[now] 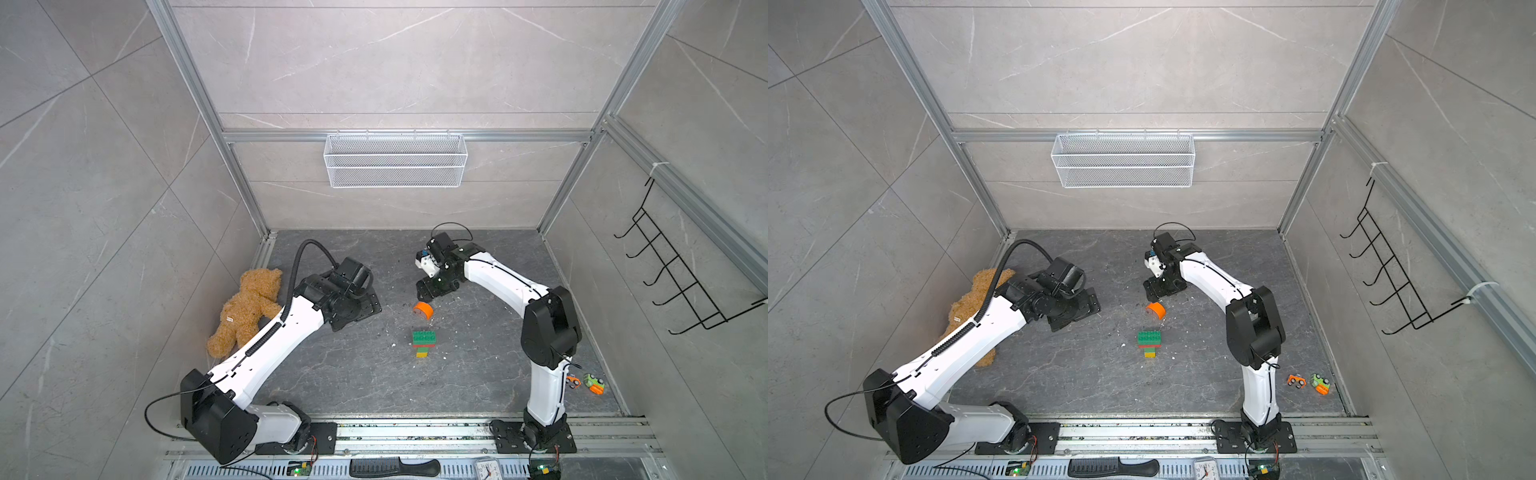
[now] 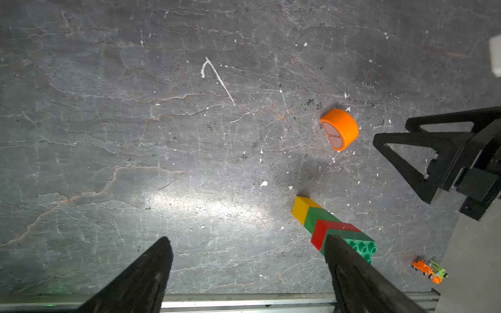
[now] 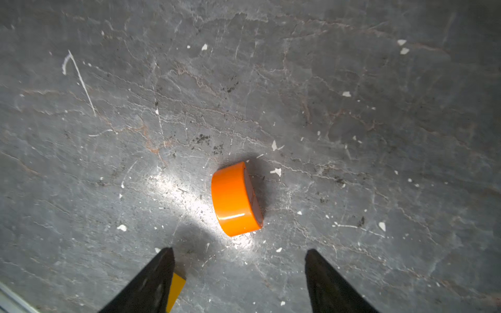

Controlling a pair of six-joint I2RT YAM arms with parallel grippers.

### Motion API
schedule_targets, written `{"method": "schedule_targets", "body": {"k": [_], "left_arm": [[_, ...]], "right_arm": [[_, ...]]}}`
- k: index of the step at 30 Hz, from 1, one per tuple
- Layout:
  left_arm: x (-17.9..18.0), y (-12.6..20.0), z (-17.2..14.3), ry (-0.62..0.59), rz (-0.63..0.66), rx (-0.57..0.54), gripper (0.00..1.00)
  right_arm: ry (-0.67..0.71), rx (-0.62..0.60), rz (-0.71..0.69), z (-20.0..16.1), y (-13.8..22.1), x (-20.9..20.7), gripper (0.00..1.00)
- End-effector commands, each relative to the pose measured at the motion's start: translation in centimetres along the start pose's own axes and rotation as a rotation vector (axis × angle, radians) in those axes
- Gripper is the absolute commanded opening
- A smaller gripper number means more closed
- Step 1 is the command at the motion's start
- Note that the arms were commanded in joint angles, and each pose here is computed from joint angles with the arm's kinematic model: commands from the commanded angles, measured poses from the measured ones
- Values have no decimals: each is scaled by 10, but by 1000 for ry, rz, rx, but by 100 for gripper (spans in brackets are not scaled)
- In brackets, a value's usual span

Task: Assemble an ice cream with lego
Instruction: Pick up the lego brick from the center of the board.

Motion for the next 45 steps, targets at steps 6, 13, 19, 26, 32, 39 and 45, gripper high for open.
{"method": "schedule_targets", "body": {"k": [6, 13, 19, 26, 32, 39, 45], "left_arm": [[14, 4, 2, 12, -65, -2, 91], [20, -2, 3, 23, -59, 8, 91], [24, -2, 4, 25, -54, 6, 91], [24, -1, 5, 25, -50, 4, 91], [26, -1, 4, 27, -46, 5, 91], [26, 0, 5, 18, -45, 3, 91], [26, -2, 6, 7, -51, 1, 92]], "right_arm": [[139, 114, -46, -10, -26, 7, 74], [184, 189, -51, -15, -52, 17, 69], [186, 208, -79, -19, -61, 15, 63], [183, 194, -95, -15, -62, 13, 48], [190, 210, -95, -17, -64, 12, 32], [201, 174, -159, -10, -36, 7, 17], [235, 89, -264, -1, 34, 3, 0]]}}
Point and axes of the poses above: each gripper's point midway between its finger pads, its own y axis back along the fingers, its own x axis along the line the jaws close on, z = x × y, the point moved 5 cm from there along y, back along the fingers, and after that the axes turned 15 degrees about y, right-handed, at the moved point
